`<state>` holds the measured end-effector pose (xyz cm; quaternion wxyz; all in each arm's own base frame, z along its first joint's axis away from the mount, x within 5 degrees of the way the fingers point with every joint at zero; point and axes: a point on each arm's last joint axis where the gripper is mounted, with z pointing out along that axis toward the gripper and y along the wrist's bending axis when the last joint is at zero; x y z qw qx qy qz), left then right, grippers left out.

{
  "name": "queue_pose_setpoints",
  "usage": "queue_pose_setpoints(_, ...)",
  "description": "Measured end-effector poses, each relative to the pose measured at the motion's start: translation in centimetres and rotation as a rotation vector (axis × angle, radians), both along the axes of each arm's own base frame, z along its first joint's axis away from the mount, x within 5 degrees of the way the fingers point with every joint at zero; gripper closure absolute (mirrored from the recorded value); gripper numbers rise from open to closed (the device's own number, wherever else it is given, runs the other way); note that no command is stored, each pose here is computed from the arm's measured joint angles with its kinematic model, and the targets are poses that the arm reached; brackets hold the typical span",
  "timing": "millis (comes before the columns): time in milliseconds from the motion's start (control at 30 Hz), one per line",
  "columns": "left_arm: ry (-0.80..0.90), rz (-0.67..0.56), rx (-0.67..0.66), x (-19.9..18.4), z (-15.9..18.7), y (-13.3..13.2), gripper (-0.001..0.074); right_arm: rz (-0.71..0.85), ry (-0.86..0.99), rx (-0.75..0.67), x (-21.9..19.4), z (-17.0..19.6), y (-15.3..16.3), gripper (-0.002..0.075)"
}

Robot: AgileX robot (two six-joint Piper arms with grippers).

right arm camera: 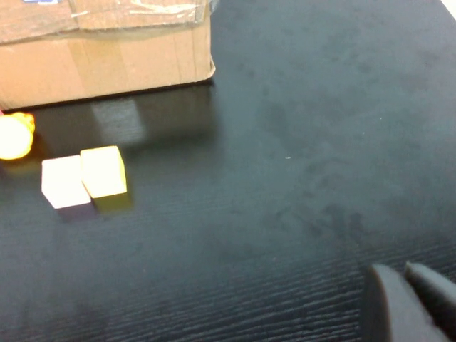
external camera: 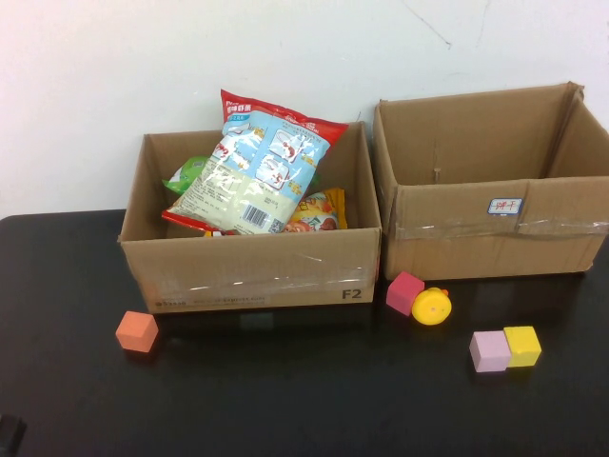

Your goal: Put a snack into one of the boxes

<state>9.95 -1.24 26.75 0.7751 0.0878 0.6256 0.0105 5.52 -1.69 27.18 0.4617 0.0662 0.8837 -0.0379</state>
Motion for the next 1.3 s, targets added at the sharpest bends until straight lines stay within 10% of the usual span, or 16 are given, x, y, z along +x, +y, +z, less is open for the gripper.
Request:
queue_pose_setpoints(500, 0.049, 0.006, 0.024, -0.4, -0.4, 0.1, 0.0736, -0.001, 0.003, -0.001, 0.0, -0.1, 0.0, 0.0697)
queue_pose_setpoints(733, 0.152, 0.106, -0.162, -3.3, -1.5, 1.3, 0.0736, -0.001, 0.003, -0.001, 0.0, -0.1, 0.0, 0.0697)
queue_pose_setpoints(1300, 0.479, 0.224, -0.032, -5.1, -7.2, 1.8, 0.0736, 0.000, 0.004, 0.001, 0.0, -0.1, 0.0, 0.0697)
